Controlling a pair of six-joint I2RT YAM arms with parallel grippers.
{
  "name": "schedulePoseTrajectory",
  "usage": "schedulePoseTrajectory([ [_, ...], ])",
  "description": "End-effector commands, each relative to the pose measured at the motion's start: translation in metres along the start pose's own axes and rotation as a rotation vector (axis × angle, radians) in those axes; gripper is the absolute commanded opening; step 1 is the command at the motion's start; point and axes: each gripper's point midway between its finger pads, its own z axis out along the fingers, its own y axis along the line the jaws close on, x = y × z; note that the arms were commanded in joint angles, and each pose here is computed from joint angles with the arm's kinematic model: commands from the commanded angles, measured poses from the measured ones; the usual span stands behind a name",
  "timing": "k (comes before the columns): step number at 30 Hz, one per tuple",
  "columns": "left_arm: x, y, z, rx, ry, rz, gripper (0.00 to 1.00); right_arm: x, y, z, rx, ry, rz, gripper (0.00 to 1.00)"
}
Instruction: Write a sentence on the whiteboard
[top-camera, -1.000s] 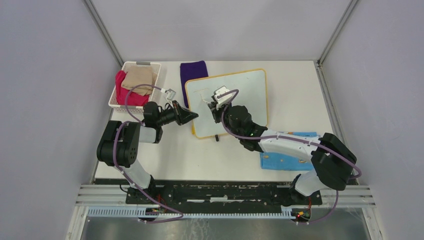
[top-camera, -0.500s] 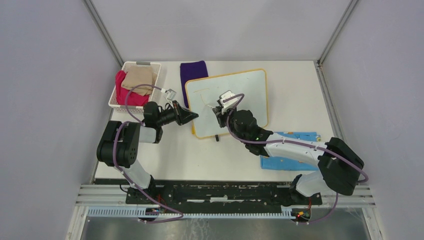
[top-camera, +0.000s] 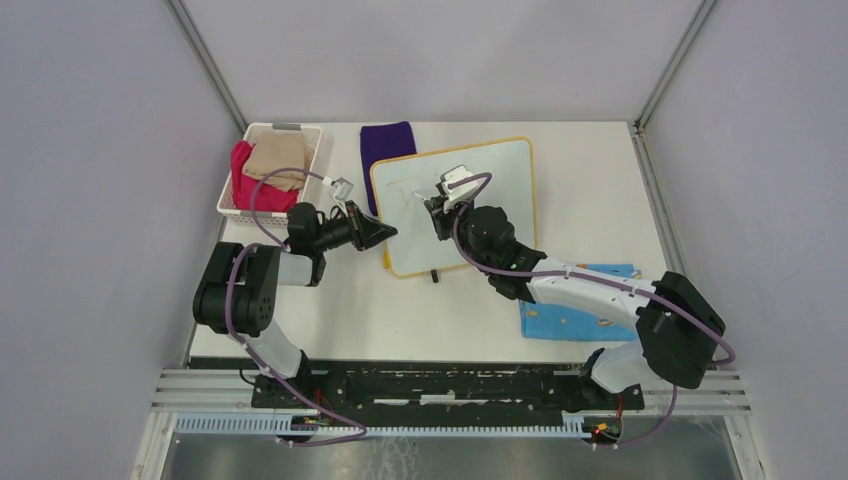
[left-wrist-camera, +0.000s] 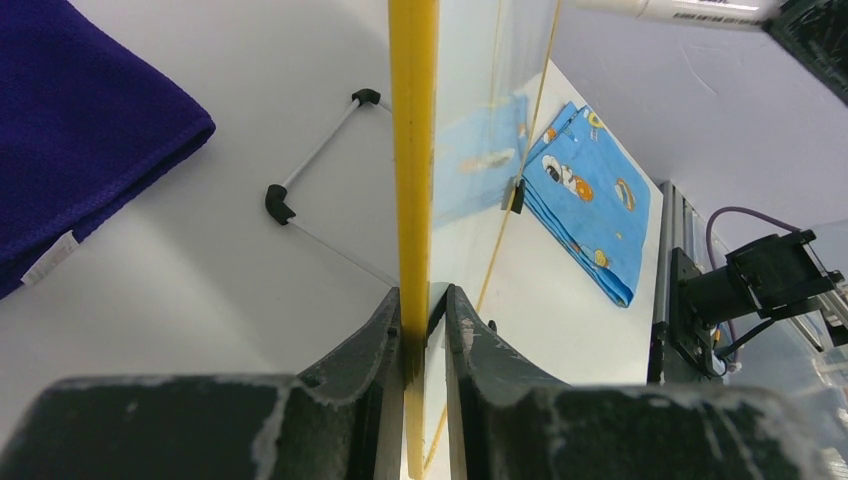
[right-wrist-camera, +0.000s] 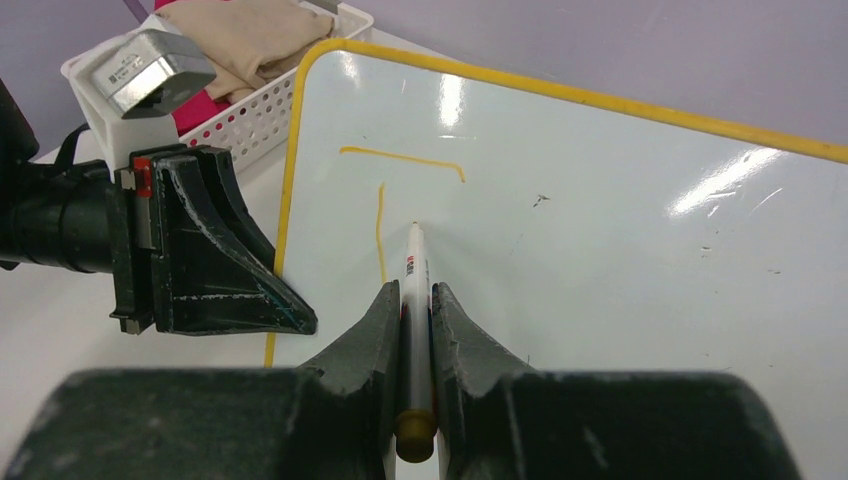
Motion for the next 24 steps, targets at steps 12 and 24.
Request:
schedulePoseTrajectory([
  [12,0.005,0.016,0.001,-0.075,0.013,0.031,0.02,0.013,0.001,0.001,-0.008,0.031,0.002,0.00],
  [24,0.005,0.016,0.001,-0.074,0.015,0.032,0.02,0.022,-0.018,-0.011,0.055,0.056,-0.014,0.00],
])
